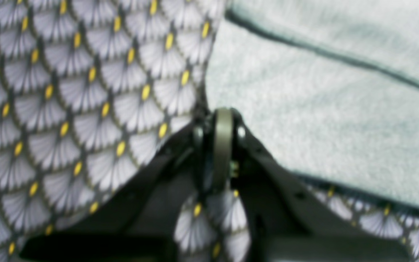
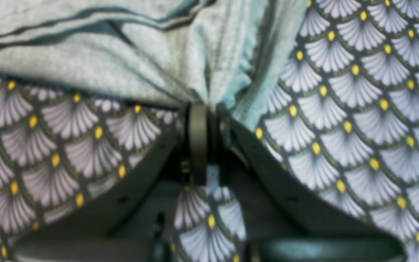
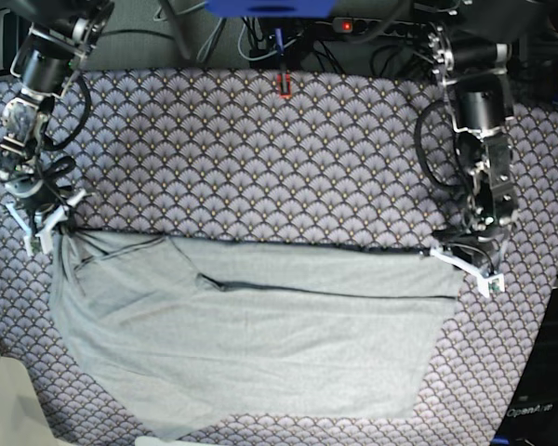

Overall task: Fold the T-shirt properly
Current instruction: 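Drag the folded shirt back toward the robot with both grippers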

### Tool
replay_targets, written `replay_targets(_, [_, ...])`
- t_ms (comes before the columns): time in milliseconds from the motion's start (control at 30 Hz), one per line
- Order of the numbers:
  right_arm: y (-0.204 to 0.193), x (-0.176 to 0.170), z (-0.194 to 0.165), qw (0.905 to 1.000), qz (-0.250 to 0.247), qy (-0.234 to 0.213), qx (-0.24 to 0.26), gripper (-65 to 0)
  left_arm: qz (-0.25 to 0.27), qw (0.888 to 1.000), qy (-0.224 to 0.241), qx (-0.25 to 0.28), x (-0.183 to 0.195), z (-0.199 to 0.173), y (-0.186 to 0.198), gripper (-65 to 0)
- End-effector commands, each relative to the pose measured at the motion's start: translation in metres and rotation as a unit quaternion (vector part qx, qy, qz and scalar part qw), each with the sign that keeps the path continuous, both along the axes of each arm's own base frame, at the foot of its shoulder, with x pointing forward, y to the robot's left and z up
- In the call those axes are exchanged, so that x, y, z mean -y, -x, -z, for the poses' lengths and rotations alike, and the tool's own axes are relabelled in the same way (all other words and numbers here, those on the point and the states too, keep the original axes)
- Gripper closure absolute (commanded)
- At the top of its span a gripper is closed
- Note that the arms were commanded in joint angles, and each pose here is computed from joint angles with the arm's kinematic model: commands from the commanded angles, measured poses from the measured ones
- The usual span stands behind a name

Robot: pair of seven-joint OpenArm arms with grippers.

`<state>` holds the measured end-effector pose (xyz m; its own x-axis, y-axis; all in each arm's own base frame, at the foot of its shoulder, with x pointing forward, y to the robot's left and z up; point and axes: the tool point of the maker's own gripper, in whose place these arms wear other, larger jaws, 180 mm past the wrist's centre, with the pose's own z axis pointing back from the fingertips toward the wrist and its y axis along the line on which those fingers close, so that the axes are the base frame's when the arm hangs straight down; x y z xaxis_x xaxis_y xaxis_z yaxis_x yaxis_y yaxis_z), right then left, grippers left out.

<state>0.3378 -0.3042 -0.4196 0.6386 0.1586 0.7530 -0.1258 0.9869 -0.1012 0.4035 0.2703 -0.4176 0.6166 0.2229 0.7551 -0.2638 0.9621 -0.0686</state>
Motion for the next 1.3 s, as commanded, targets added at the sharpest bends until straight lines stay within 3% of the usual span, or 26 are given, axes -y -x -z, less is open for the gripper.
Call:
replay_targets(0, [-0.011, 0.009, -0.023, 0.9994, 0.0, 0.014, 0.033, 0.0, -0.004, 0.999, -0.017, 0.041, -0.01, -0.03, -0.017, 0.0])
replay_targets(233, [0.005, 0.013, -0.028, 0.9988, -0.004, 0.035, 0.035, 0.0, 0.006, 0.999, -0.028, 0.044, -0.008, -0.052, -0.01, 0.0])
replay_targets(600, [0.045, 0.013, -0.016, 0.9982, -0.016, 0.058, 0.007, 0.0, 0.022, 0.998, -0.051, 0.017, -0.004, -0.048, 0.039, 0.0])
replay_targets(800, [0.07, 0.017, -0.002, 0.998, -0.013, 0.059, -0.018, 0.0, -0.016, 0.998, -0.06, 0.01, -0.033, -0.046, 0.075, 0.0])
replay_targets(1000, [0.092, 0.014, -0.021, 0.9976, 0.004, 0.06, 0.035, 0.0, 0.014, 0.998, -0.065, -0.011, -0.044, -0.035, 0.102, 0.0])
replay_targets(1267, [0.127, 0.034, -0.034, 0.9946, 0.054, 0.08, 0.038, 0.0, 0.027, 0.996, -0.069, -0.042, -0.05, -0.029, 0.131, 0.0])
